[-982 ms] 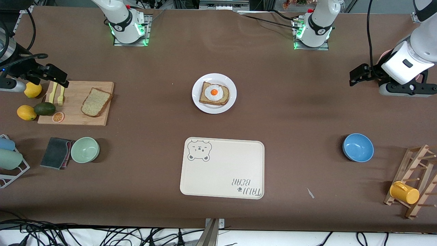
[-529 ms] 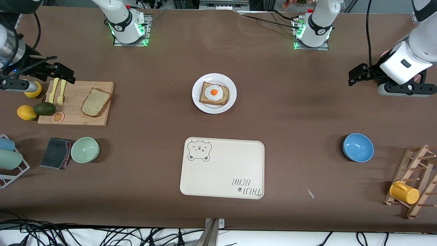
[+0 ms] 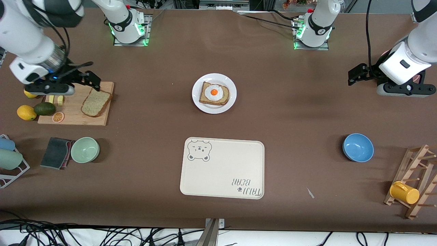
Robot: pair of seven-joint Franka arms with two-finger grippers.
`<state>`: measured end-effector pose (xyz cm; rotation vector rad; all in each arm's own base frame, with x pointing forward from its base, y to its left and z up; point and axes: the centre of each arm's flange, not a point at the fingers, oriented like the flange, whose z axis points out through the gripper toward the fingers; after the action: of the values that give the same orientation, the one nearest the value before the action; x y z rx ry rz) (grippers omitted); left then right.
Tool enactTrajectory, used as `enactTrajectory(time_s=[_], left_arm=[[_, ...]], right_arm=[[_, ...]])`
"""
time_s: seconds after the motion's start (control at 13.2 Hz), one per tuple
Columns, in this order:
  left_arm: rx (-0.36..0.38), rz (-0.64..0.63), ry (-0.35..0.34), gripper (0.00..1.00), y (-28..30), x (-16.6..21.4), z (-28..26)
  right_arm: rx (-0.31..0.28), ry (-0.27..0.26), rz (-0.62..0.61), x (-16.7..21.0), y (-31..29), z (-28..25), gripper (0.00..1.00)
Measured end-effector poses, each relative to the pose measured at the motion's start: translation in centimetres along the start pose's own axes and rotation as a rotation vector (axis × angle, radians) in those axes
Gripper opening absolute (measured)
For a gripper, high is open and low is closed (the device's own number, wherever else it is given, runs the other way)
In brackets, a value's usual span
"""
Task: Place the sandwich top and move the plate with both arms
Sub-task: 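Move the right gripper over the bread slice on the cutting board, then lower the right gripper and grasp the bread slice by its crust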
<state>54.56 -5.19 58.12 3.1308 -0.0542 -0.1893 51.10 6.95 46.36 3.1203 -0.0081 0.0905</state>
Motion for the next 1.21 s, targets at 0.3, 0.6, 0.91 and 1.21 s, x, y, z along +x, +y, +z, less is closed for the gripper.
enactTrajectory(time_s=[0.3, 0.6, 0.91, 1.21], left_arm=[[0.000, 0.001, -0.002, 1.00, 0.0, 0.0, 0.0], [0.000, 0.001, -0.008, 1.00, 0.0, -0.1, 0.0], [0.001, 0.001, -0.010, 1.00, 0.0, -0.1, 0.0], [0.001, 0.001, -0.011, 1.00, 0.0, -0.1, 0.0]], right_arm=[[-0.210, -0.008, -0.038, -3.6, -2.9, 9.2, 1.00], [-0.525, 0.023, -0.057, -5.9, -4.0, 18.1, 1.00], [-0.622, -0.030, -0.029, -9.2, -3.4, 25.7, 1.00], [-0.691, -0.073, -0.040, -11.7, -4.9, 29.6, 0.99]])
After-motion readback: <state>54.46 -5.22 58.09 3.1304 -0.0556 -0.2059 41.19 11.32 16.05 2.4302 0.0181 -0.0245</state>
